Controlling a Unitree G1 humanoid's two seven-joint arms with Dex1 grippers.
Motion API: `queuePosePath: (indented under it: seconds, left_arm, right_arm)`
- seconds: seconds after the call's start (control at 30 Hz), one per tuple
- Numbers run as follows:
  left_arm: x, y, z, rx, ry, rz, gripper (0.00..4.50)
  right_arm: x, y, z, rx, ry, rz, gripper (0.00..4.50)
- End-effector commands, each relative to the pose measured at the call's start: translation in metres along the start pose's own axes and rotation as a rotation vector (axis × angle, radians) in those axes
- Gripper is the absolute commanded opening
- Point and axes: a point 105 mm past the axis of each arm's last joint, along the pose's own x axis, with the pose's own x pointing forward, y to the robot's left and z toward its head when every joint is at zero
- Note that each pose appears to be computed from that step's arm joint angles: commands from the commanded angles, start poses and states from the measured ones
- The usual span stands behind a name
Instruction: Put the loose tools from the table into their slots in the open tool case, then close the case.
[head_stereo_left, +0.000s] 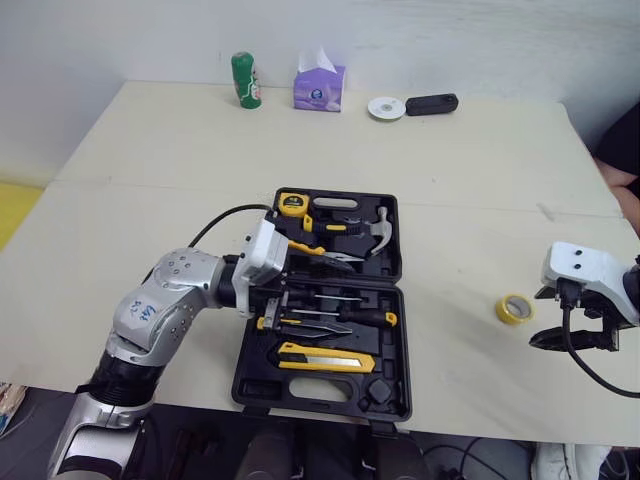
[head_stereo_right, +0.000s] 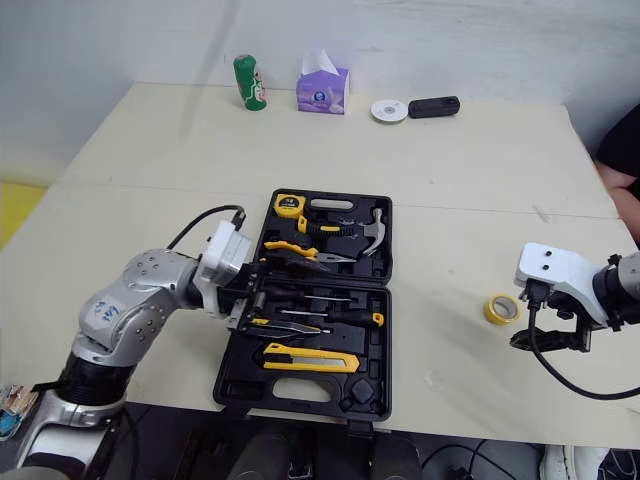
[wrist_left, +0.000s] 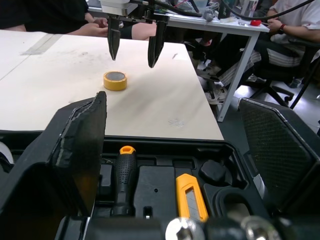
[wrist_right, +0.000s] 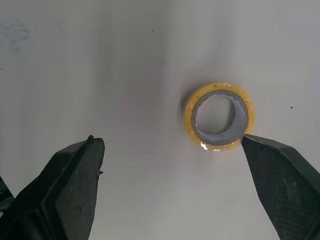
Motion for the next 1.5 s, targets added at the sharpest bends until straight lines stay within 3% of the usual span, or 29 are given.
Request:
queuePosePath:
  seconds: [0.03, 0.53, 1.33, 1.43, 1.5]
  left_arm:
    - [-0.001, -0.001, 0.005, 0.030, -0.009, 0.008, 4.41]
    - [-0.008, -0.006, -0.007, -0.007, 0.070, 0.019, 4.41]
    - [-0.016, -0.007, -0.015, -0.015, 0.104, 0.044, 4.41]
    - [-0.016, -0.009, -0.016, -0.034, 0.102, 0.039, 4.50]
    - [-0.015, -0.006, -0.013, -0.005, 0.073, 0.058, 4.50]
  right_arm:
    - [-0.001, -0.004, 0.001, -0.010, -0.001, -0.016, 4.50]
    - [0.020, -0.007, 0.000, -0.041, -0.015, 0.041, 4.50]
    - [0.037, -0.008, -0.005, -0.075, 0.011, 0.064, 4.50]
    - [0.039, -0.009, -0.006, -0.081, 0.016, 0.065, 3.73]
    - [0.040, -0.010, -0.008, -0.076, 0.026, 0.063, 2.80]
